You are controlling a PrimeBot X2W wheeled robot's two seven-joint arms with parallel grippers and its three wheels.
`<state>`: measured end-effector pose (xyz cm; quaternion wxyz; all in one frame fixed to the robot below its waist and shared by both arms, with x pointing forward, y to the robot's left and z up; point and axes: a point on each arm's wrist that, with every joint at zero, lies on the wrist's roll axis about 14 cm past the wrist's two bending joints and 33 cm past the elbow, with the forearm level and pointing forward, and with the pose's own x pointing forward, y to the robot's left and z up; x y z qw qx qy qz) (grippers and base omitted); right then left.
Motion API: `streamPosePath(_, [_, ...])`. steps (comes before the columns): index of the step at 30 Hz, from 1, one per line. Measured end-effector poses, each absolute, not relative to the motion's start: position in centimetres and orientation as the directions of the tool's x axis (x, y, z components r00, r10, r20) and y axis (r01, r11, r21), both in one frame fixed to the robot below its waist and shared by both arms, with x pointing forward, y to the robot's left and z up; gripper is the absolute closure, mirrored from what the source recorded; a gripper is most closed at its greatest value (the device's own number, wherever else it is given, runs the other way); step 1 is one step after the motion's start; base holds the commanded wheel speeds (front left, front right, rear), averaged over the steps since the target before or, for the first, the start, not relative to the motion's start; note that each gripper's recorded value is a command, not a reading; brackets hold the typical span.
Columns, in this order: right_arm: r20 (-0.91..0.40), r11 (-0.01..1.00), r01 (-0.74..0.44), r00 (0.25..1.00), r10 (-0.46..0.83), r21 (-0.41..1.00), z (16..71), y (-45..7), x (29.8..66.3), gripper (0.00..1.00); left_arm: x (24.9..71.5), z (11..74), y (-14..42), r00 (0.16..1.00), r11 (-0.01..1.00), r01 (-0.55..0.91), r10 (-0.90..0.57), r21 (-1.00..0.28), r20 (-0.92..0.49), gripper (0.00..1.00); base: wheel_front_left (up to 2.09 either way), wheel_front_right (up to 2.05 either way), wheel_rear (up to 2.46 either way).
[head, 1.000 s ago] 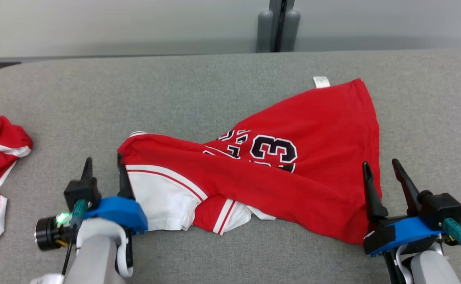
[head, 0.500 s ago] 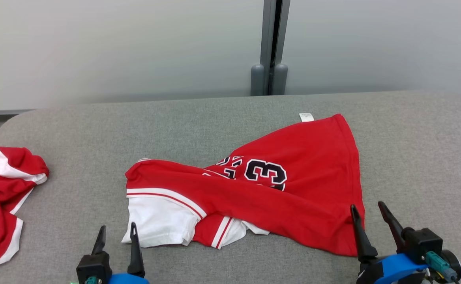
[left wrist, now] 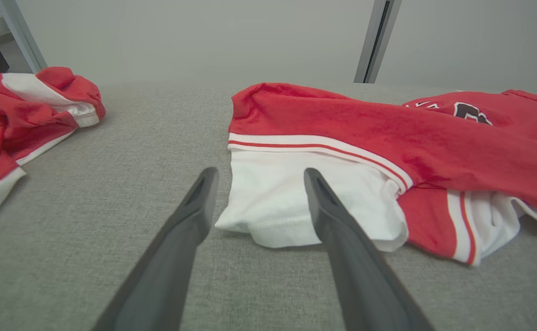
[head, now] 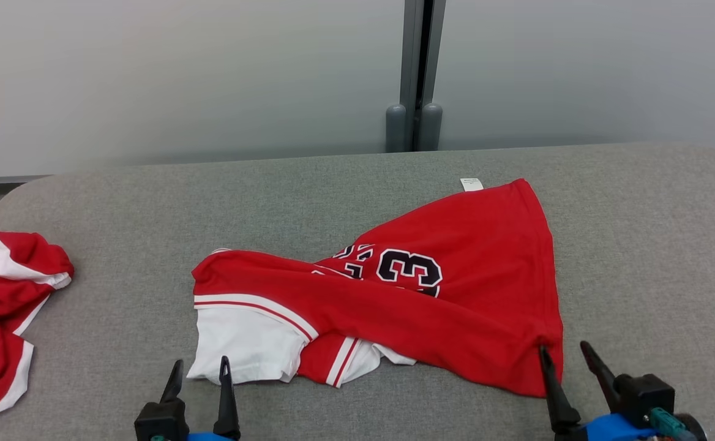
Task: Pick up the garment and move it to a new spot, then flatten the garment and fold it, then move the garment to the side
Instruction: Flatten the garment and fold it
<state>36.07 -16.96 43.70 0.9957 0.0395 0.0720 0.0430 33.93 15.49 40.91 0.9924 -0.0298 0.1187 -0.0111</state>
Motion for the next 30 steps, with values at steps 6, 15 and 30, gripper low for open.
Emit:
streamPosePath(6, [-0.279, 0.991, -0.083, 0.954, 0.109, 0.102, 39.5, -16.3, 35.0, 0.00, 34.1, 40.7, 15.1, 0.969, 0.997, 0.024, -0.041, -0.074, -0.242, 0.00, 0.00, 0.00, 0.00])
streamPosePath(15, [-0.323, 0.989, -0.075, 0.940, 0.114, 0.129, 38.2, -16.0, 36.0, 0.00, 33.9, 40.0, 15.2, 0.964, 0.997, 0.015, -0.034, -0.075, -0.265, 0.00, 0.00, 0.00, 0.00])
streamPosePath(30, [-0.395, 0.991, -0.051, 0.914, 0.095, 0.120, 35.9, -16.6, 35.1, 0.00, 34.1, 39.6, 15.1, 0.959, 0.996, 0.011, -0.036, -0.089, -0.280, 0.00, 0.00, 0.00, 0.00])
